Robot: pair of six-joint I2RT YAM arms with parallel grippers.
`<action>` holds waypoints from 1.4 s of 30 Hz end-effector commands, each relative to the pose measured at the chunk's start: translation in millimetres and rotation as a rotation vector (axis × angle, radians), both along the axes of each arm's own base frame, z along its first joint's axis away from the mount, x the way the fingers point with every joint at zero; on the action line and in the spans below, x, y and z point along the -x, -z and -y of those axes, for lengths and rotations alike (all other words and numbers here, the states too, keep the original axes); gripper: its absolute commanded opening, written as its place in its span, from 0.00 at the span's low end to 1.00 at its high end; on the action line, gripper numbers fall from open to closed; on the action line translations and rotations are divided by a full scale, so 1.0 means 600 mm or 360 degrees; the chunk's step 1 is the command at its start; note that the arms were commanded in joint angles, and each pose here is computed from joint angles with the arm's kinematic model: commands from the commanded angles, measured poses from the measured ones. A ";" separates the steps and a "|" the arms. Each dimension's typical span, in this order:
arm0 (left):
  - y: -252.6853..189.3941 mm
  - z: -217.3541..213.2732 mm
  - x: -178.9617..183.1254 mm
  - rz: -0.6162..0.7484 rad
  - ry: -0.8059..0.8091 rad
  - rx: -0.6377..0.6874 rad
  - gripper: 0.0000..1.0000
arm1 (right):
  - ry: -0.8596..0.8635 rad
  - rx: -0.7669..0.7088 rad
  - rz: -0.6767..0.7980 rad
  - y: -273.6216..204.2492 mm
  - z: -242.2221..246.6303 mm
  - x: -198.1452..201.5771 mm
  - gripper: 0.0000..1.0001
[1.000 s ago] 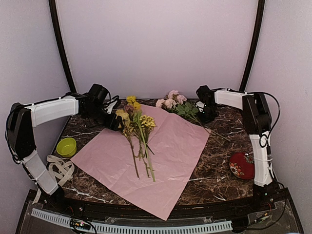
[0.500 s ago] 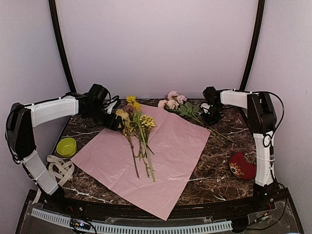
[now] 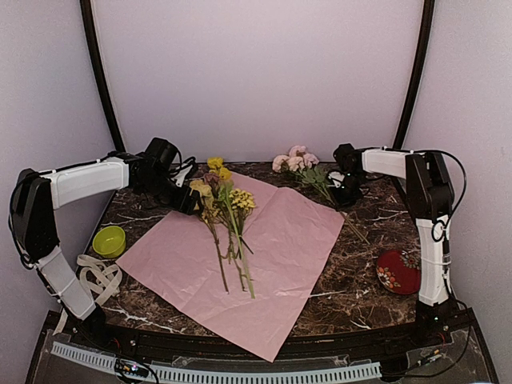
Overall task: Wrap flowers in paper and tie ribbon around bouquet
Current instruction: Adjust the fake flower at the center of the board, then pick up the fake flower from the center of the board.
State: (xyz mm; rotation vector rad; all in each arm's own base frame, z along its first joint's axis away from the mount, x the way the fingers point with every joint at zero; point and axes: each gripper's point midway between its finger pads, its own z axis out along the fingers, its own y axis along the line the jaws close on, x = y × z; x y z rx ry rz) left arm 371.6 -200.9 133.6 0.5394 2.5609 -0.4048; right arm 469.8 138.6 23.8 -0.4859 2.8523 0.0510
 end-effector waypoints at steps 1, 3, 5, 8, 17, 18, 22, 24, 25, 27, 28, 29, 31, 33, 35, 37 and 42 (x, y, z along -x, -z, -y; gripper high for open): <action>-0.020 -0.002 -0.002 0.0022 0.0010 0.0008 0.78 | 0.0033 -0.0031 0.0010 -0.032 0.005 0.007 0.07; -0.020 -0.001 -0.002 0.0025 0.0015 0.0010 0.78 | 0.0039 -0.0024 0.0027 -0.044 0.009 0.008 0.06; -0.020 -0.001 -0.002 0.0024 0.0012 0.0010 0.78 | 0.0048 -0.0010 0.0028 -0.050 0.012 0.013 0.06; -0.019 -0.001 -0.002 0.0020 0.0013 0.0010 0.78 | 0.0086 -0.0006 0.0015 -0.055 0.017 0.024 0.06; -0.021 0.000 -0.002 0.0022 0.0016 0.0014 0.78 | 0.0207 0.0007 -0.0161 -0.036 0.038 0.107 0.10; -0.021 0.001 -0.001 0.0021 0.0018 0.0016 0.77 | 0.0209 0.0009 -0.0183 -0.032 0.040 0.117 0.11; -0.021 0.001 -0.001 0.0019 0.0018 0.0021 0.78 | 0.0194 0.0003 -0.0179 -0.038 0.042 0.127 0.20; -0.021 0.001 -0.001 0.0018 0.0017 0.0021 0.78 | 0.0186 -0.0015 -0.0101 -0.060 0.038 0.110 0.25; -0.020 0.001 -0.001 0.0017 0.0019 0.0022 0.78 | 0.0180 -0.0023 -0.0062 -0.069 0.035 0.100 0.25; -0.021 0.001 -0.001 0.0019 0.0020 0.0020 0.78 | 0.0179 -0.0041 0.0010 -0.086 0.029 0.075 0.24; -0.021 0.000 -0.002 0.0020 0.0017 0.0019 0.78 | 0.0167 -0.0056 0.0043 -0.091 0.024 0.064 0.22; -0.020 0.000 -0.001 0.0019 0.0017 0.0017 0.77 | 0.0153 -0.0081 0.0080 -0.097 0.017 0.050 0.21; -0.020 0.001 -0.001 0.0019 0.0020 0.0015 0.78 | 0.0135 -0.0123 0.0128 -0.100 0.005 0.028 0.20; -0.018 0.000 -0.001 0.0013 0.0019 0.0012 0.78 | 0.0119 -0.0153 0.0159 -0.097 -0.005 0.008 0.22; -0.018 0.000 -0.001 0.0017 0.0019 0.0008 0.78 | 0.0124 -0.0152 0.0167 -0.089 -0.008 -0.007 0.24; -0.017 -0.001 -0.002 0.0014 0.0018 0.0008 0.78 | 0.0117 -0.0166 0.0174 -0.081 -0.015 -0.020 0.26; -0.015 0.000 -0.002 0.0009 0.0020 0.0008 0.78 | 0.0106 -0.0168 0.0178 -0.060 -0.025 -0.048 0.27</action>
